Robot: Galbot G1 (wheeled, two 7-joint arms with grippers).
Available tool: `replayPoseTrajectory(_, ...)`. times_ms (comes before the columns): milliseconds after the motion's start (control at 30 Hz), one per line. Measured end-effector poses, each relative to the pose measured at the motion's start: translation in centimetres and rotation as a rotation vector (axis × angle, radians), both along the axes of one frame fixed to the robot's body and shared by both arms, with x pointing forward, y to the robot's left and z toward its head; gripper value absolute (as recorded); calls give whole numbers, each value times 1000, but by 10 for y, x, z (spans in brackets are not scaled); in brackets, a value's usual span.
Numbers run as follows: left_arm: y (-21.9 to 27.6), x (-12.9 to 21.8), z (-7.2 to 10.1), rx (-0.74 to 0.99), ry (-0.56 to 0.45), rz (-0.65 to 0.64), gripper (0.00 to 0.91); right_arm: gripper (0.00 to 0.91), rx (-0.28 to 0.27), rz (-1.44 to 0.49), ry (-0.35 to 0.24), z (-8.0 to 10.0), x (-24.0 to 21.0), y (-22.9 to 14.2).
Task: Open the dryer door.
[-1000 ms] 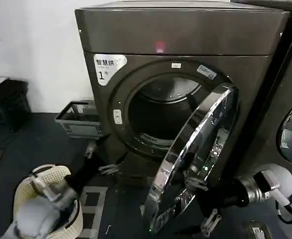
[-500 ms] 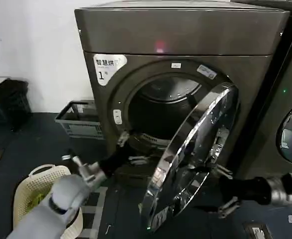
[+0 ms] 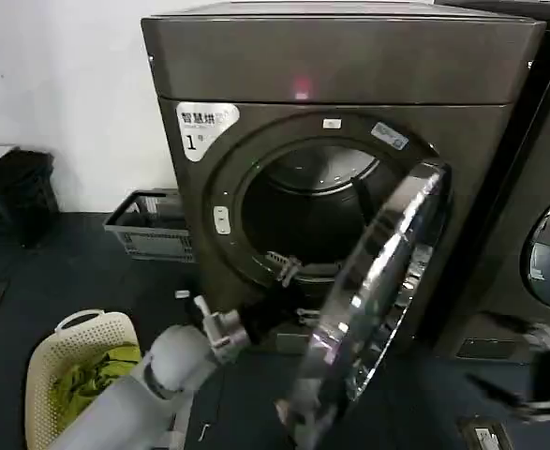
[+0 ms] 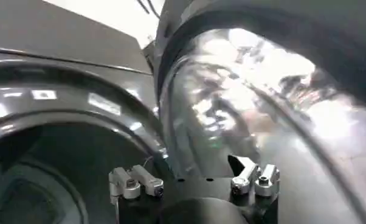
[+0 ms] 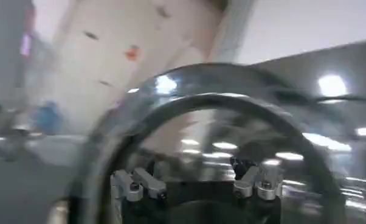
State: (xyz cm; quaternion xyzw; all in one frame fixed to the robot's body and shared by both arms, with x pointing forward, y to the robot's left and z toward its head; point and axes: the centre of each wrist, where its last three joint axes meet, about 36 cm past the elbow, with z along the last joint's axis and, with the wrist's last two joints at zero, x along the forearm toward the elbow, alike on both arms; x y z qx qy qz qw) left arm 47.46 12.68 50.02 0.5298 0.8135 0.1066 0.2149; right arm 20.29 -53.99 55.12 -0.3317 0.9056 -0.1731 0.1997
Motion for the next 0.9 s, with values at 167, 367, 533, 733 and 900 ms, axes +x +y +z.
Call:
replayPoseTrajectory(167,-21,-1,-2,-12,3,-43,907,907,-23,-280,-80,5,-69,-10)
replayPoseTrajectory(367,-56,-2,-4,-14,0,-106,907,907,-97,-695,-116,17,-143,-21)
replayPoseTrajectory(533,-89,-5,-6,-15,-2,-156,907,907,-150,-1107,-106,21,-193,-27)
replayPoseTrajectory(733,-128,-9,-9,-1,8,-201,907,907,-106,-1594,-118,7,-241,-26)
replayPoseTrajectory(900,-157,-14,-12,32,41,-204,907,907,-56,-1919,-149,1,-266,-22)
